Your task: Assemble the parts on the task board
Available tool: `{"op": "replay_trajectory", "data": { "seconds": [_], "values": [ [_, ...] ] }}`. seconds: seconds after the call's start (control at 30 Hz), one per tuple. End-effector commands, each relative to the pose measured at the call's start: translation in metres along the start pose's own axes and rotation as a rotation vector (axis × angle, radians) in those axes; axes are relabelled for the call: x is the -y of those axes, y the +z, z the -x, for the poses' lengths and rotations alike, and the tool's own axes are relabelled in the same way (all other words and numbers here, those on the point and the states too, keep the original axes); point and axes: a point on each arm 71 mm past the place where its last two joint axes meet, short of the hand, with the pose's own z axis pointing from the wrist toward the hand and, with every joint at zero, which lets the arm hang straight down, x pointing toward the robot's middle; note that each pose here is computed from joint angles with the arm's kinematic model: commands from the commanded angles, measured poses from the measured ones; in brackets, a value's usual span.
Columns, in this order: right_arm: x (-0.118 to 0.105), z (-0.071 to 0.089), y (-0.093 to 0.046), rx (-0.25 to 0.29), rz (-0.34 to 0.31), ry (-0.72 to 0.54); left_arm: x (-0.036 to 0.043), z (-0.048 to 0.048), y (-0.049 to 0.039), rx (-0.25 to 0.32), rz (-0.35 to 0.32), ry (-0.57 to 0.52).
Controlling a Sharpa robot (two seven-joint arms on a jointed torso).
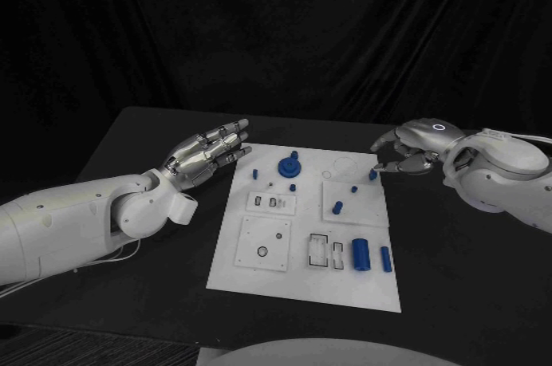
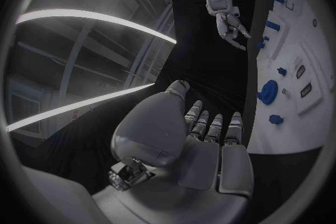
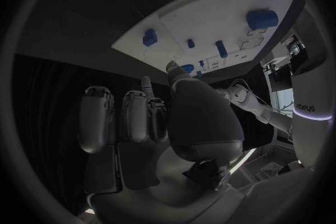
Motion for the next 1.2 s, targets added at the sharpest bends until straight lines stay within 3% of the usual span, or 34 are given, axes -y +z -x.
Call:
{"op": "replay_trajectory", "data": {
  "seconds": [0.03, 1.2],
  "values": [
    [0.007, -0.005, -0.003, 0.016, -0.046, 0.001, 0.0012, -0.0015, 0.0003, -0.009, -0.022, -0.008],
    [0.013, -0.027, 0.005, -0.001, -0.061, -0.004, 0.0004, -0.0003, -0.0012, -0.009, -0.018, -0.010]
  ]
}}
